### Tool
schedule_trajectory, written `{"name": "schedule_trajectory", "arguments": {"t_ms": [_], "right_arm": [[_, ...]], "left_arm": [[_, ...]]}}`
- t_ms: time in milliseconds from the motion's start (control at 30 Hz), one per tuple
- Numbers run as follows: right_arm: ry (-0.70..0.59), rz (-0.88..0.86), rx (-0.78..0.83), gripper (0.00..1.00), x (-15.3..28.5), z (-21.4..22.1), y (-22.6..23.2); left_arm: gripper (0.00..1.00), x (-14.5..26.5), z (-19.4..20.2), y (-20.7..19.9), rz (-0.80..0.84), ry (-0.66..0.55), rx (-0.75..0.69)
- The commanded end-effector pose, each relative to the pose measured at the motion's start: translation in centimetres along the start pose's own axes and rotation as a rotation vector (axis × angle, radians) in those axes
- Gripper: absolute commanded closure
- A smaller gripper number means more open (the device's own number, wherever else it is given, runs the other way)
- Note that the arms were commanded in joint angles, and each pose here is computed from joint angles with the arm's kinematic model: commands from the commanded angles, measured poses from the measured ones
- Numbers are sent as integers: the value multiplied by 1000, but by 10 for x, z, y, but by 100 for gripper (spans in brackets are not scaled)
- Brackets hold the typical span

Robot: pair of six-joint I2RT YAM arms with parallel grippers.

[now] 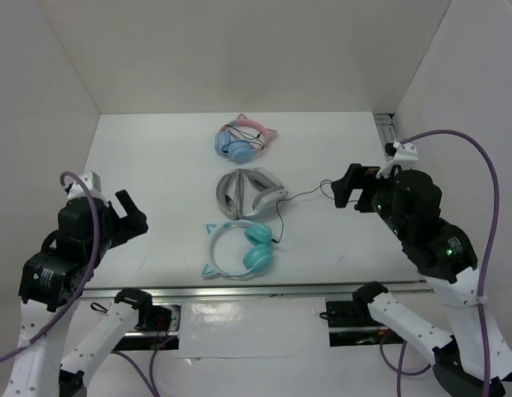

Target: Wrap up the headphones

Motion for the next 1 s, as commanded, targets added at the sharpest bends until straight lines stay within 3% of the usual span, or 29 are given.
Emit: {"name": "schedule_trajectory", "arguments": {"t_ms": [0, 133, 267, 333, 500, 567, 700, 733, 967], "right_arm": [[-7, 3, 4, 0, -1, 2, 2], [-81, -43, -54, 0, 7, -5, 7], [-171, -256, -43, 0, 16, -12, 28], [-151, -296, -27, 0, 15, -9, 33], [-41, -184, -23, 0, -13, 7, 26], [-62, -222, -26, 0, -13, 6, 30], [-60, -210, -31, 0, -18, 12, 27], [-57, -221, -24, 0, -18, 12, 27], [-26, -239, -4, 0, -23, 16, 28]], "left_arm": [[0, -10, -2, -8, 10, -14, 63], [0, -14, 0, -15, 62, -12, 72], [0, -30, 10, -28, 133, 46, 59], [0, -38, 19, -38, 209, 90, 59], [0, -64, 45, -57, 305, 220, 54], [0, -72, 53, -64, 329, 240, 68], [0, -102, 82, -80, 318, 301, 62], [0, -115, 103, -86, 293, 374, 29], [0, -144, 152, -99, 147, 414, -57]]}}
Point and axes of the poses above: each gripper's point midway between its finger pads, its own x axis back along the fingers, its own y axis along the line the jaws close on, z = x × y, the point moved 6 cm from there along x, back along the fingers, and after that the axes turned 5 degrees about x, right-handed, at the moved point
